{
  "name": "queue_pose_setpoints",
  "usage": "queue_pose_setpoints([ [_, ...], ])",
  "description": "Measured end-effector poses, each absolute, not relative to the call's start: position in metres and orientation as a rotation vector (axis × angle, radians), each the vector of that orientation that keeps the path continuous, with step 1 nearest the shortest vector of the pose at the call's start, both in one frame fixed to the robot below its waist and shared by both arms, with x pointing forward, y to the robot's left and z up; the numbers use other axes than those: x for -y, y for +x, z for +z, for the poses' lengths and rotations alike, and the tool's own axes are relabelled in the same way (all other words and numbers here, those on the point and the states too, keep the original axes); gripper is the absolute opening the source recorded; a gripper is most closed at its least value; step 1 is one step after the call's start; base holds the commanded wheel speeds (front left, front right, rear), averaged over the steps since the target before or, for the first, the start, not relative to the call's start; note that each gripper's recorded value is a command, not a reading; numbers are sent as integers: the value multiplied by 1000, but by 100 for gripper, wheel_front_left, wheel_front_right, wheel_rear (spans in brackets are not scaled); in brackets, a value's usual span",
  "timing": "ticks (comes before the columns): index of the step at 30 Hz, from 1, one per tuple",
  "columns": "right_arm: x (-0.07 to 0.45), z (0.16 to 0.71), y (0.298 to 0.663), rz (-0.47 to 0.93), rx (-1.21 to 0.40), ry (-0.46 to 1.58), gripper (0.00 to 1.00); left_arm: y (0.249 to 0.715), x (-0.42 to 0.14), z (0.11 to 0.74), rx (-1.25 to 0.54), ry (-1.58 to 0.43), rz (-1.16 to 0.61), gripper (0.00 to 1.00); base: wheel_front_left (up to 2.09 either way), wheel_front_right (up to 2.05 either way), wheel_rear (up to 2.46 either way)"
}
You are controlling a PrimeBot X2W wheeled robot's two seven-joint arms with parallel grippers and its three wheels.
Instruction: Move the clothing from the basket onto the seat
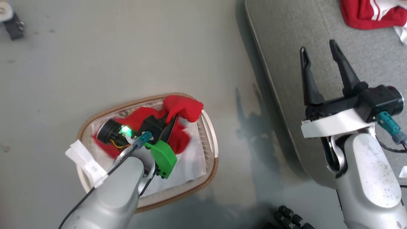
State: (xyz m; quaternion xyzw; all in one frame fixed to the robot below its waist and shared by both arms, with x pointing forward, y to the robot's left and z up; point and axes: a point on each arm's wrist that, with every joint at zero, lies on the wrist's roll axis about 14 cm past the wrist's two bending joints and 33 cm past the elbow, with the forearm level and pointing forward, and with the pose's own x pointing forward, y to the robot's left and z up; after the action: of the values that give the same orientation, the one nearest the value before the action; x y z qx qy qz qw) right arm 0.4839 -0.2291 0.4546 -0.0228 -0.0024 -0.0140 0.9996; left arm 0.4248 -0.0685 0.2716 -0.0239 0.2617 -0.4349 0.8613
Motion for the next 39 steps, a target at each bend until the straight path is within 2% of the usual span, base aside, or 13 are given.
queue_pose_setpoints([
  [4, 224, 469, 475, -19, 27, -42, 100, 446, 61, 324, -389, -45, -894, 0, 0, 0, 0],
  [23, 191, 530, 419, 53, 142, -10, 100, 474, 35, 556, 184, 153, -856, 0, 0, 0, 0],
  [32, 167, 545, 403, 124, 176, -18, 100, 468, 34, 662, 405, 213, -838, 0, 0, 0, 0],
  [39, 146, 542, 405, 189, 158, -55, 100, 460, 37, 716, 534, 233, -838, 0, 0, 0, 0],
])
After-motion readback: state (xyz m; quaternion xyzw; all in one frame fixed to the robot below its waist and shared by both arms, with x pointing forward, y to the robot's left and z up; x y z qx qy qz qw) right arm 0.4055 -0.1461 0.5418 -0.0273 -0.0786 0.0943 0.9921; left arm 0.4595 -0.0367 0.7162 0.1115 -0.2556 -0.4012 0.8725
